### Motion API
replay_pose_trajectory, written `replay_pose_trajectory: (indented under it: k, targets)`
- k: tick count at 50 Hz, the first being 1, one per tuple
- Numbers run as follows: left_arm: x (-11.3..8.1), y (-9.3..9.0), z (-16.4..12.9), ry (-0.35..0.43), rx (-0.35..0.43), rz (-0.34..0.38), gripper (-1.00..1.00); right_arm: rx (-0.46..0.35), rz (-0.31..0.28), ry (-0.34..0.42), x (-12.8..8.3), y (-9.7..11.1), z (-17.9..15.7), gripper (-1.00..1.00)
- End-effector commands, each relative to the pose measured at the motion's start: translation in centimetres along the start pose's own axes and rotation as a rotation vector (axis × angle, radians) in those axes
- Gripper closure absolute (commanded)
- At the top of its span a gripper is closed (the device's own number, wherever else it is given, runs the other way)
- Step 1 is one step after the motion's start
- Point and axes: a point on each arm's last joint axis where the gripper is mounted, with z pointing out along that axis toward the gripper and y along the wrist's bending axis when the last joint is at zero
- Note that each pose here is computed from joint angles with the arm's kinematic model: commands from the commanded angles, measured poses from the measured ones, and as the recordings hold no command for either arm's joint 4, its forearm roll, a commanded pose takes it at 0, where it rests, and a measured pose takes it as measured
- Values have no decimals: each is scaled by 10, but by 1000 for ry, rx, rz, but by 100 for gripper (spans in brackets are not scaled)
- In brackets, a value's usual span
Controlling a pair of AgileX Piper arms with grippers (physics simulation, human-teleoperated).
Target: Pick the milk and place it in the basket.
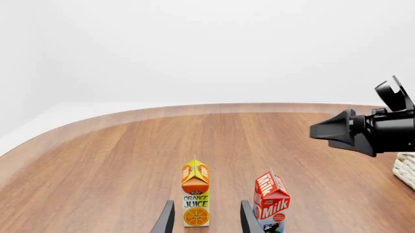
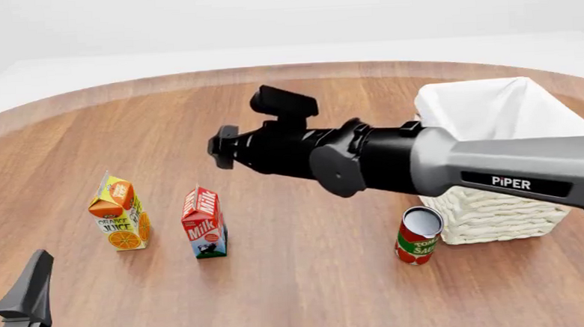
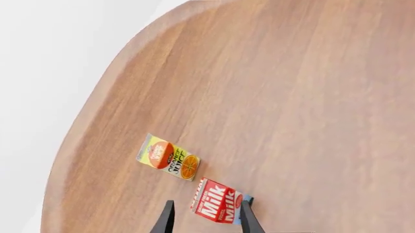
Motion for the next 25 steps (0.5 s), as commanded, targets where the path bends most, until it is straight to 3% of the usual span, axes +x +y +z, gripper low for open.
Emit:
replay_pose_trajectory:
  k: [1, 25]
  targets:
    - [0, 0, 0, 0, 0, 0, -100, -3, 33, 9, 5, 1, 5, -100]
    - [0, 0, 0, 0, 0, 0, -100, 19, 32, 54, 15, 0, 43, -100]
